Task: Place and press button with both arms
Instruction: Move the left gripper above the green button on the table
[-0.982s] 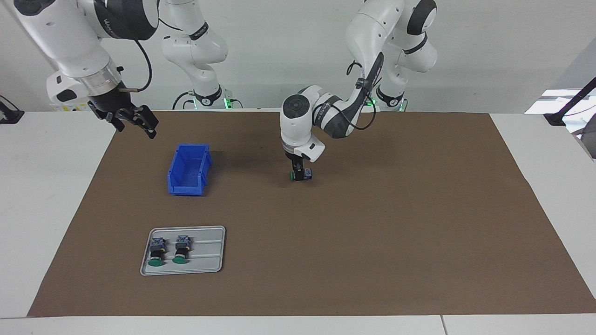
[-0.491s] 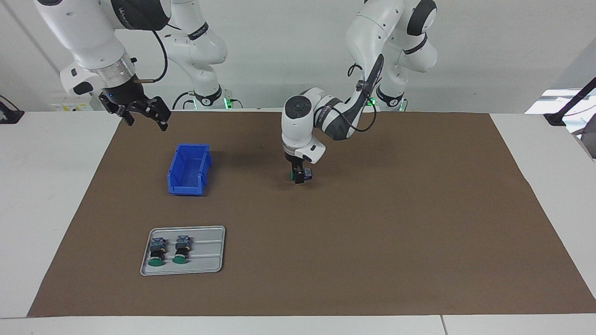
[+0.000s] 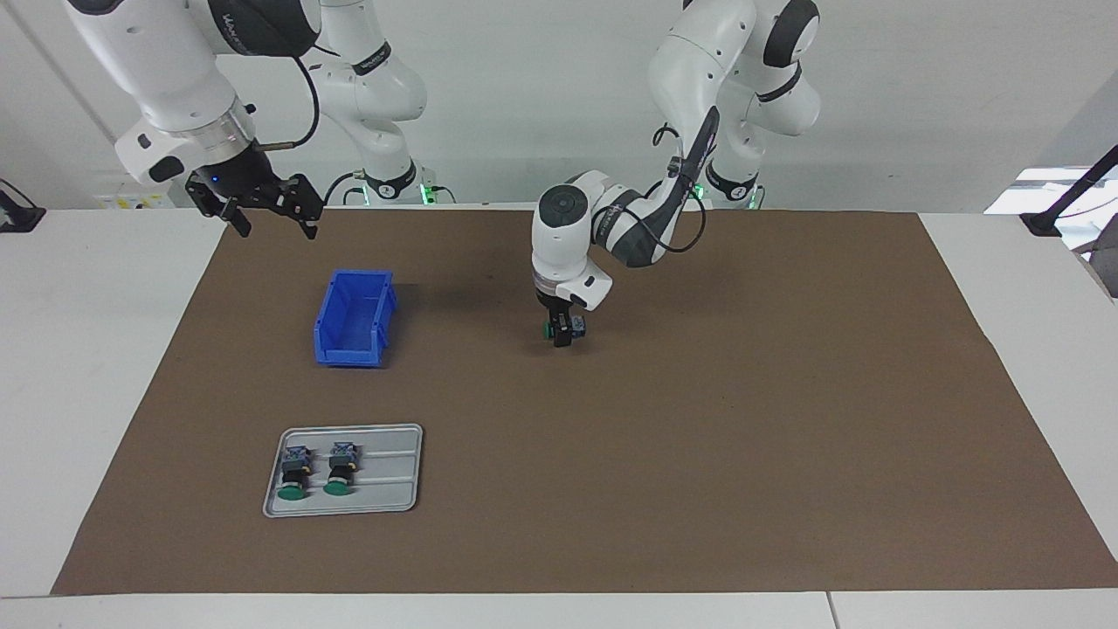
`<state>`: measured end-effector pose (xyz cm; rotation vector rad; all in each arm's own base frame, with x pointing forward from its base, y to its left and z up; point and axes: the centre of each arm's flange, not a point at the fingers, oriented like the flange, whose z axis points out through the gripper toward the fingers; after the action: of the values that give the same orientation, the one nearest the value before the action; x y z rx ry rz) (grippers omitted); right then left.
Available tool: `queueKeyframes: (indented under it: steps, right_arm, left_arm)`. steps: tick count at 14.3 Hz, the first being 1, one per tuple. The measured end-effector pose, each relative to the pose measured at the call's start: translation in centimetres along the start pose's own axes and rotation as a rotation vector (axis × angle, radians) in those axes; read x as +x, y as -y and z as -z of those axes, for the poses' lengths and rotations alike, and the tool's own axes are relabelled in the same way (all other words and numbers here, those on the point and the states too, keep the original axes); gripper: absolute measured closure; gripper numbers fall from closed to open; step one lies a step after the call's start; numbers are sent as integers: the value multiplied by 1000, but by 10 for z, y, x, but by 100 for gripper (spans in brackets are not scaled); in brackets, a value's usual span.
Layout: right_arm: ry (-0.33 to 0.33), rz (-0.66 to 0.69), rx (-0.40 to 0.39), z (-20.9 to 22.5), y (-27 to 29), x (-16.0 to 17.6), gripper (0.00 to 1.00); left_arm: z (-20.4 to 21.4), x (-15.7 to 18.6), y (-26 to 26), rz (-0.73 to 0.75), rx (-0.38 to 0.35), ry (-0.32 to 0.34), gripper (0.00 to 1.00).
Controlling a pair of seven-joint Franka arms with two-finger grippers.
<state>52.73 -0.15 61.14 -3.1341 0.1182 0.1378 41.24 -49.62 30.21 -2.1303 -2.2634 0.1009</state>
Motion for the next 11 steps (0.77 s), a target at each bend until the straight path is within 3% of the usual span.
queueKeyframes:
  steps: [3,7,8,10,11]
  right_arm:
    - [2,-31,1,0,-4,0,0]
    - [3,-72,10,0,-25,0,0]
    - [3,-78,11,0,-28,0,0]
    - [3,-87,12,1,-33,0,0]
    - [3,-91,13,1,-35,0,0]
  left_arm:
    - [-4,1,1,0,3,-4,23]
    - [-5,1,4,-4,3,-3,28]
    - [-6,1,4,-4,3,-3,34]
    - [-6,1,3,-4,-2,3,63]
    - [-6,0,3,-4,-3,4,67]
